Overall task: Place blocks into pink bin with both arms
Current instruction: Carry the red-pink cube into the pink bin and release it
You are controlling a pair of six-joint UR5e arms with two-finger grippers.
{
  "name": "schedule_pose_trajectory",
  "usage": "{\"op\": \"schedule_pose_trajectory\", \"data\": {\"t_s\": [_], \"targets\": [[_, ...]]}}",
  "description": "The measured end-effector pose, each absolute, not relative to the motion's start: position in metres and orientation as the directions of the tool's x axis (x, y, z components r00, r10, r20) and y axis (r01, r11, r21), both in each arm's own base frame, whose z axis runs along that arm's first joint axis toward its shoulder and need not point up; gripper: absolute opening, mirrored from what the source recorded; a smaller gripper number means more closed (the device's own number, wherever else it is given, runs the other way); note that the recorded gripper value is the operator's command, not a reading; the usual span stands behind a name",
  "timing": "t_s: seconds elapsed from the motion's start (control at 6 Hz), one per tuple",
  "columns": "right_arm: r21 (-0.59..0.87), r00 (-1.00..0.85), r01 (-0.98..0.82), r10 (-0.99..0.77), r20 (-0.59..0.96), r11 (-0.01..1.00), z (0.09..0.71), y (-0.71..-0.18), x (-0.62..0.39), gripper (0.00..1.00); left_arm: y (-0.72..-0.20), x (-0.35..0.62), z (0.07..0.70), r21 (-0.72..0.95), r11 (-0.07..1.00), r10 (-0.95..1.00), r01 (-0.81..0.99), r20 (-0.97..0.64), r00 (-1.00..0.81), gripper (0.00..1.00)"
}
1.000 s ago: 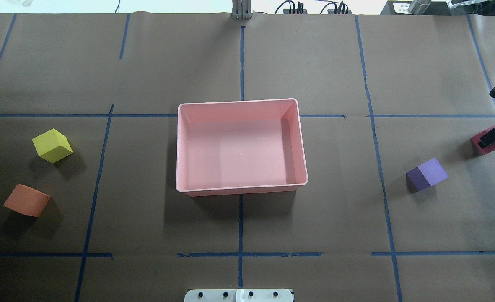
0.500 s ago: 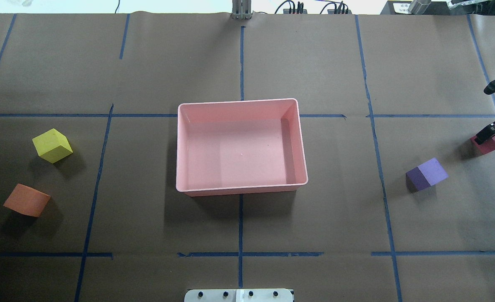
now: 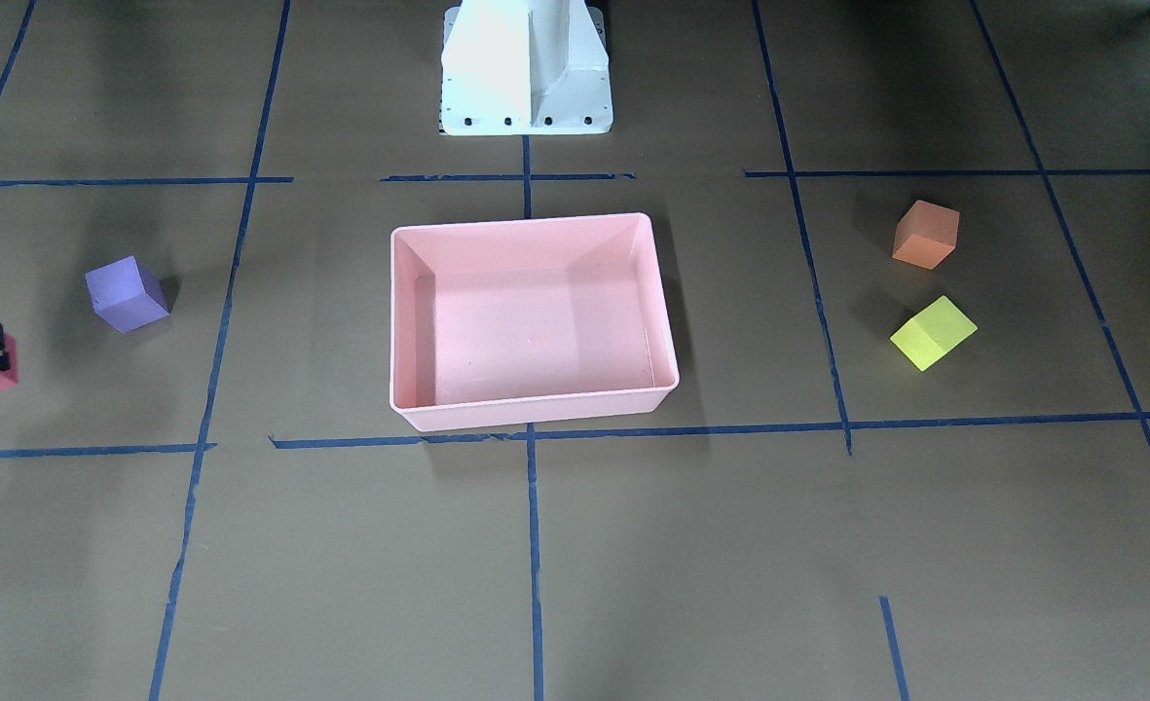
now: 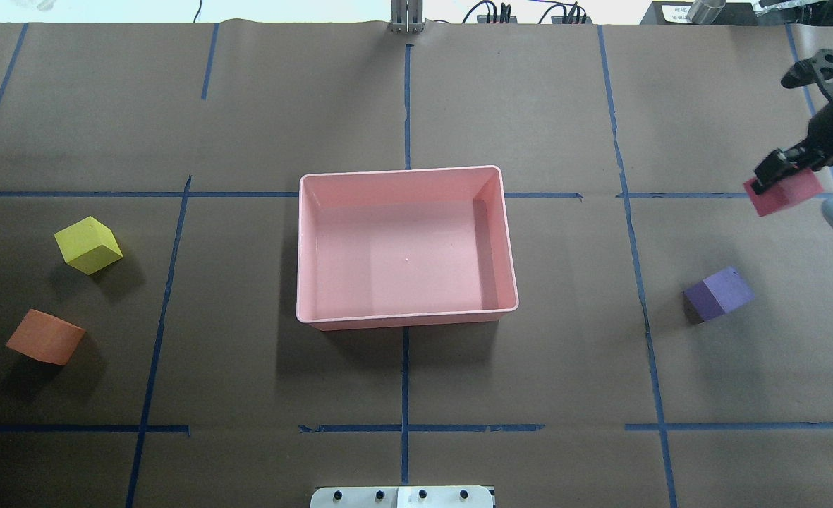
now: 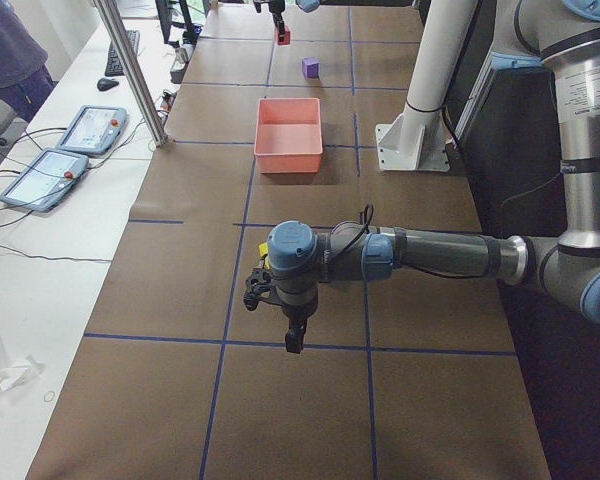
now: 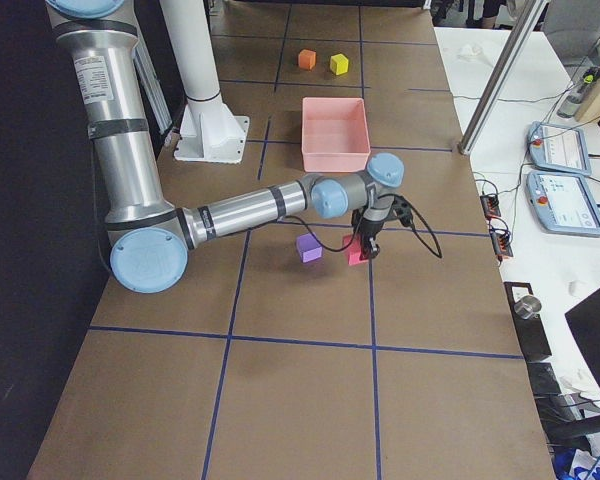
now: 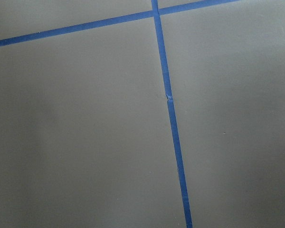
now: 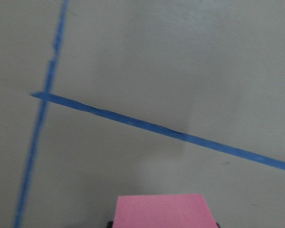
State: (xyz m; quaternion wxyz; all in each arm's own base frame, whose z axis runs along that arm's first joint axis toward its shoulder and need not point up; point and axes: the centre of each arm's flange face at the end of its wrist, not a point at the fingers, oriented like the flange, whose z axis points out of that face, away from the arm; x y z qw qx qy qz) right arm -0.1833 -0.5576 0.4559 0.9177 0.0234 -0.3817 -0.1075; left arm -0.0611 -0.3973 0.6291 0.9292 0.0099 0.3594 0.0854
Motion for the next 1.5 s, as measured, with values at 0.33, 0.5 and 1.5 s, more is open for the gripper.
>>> {"op": "schedule_pose_trajectory", "data": {"t_s": [0.33,0.5,1.5], "targets": [[-0.027,0.682,0.037,-0.005,0.731,0.999,0.311,-0.533,-0.313,0.19,-0.398,-0.061,0.628,0.084,0.985,0.169,-0.153,-0.666,0.727,1.00],[-0.077,0.683,-0.035,0.080,0.726,0.996,0.258,-0.507,-0.381,0.20,-0.398,-0.061,0.627,0.085,0.985,0.170,-0.153,-0.665,0.727,1.00],[-0.113,0.664,-0.156,0.188,0.724,0.981,0.167,-0.451,-0.514,1.00,-0.461,-0.044,0.563,0.322,0.932,0.340,-0.166,-0.619,0.708,1.00]]}}
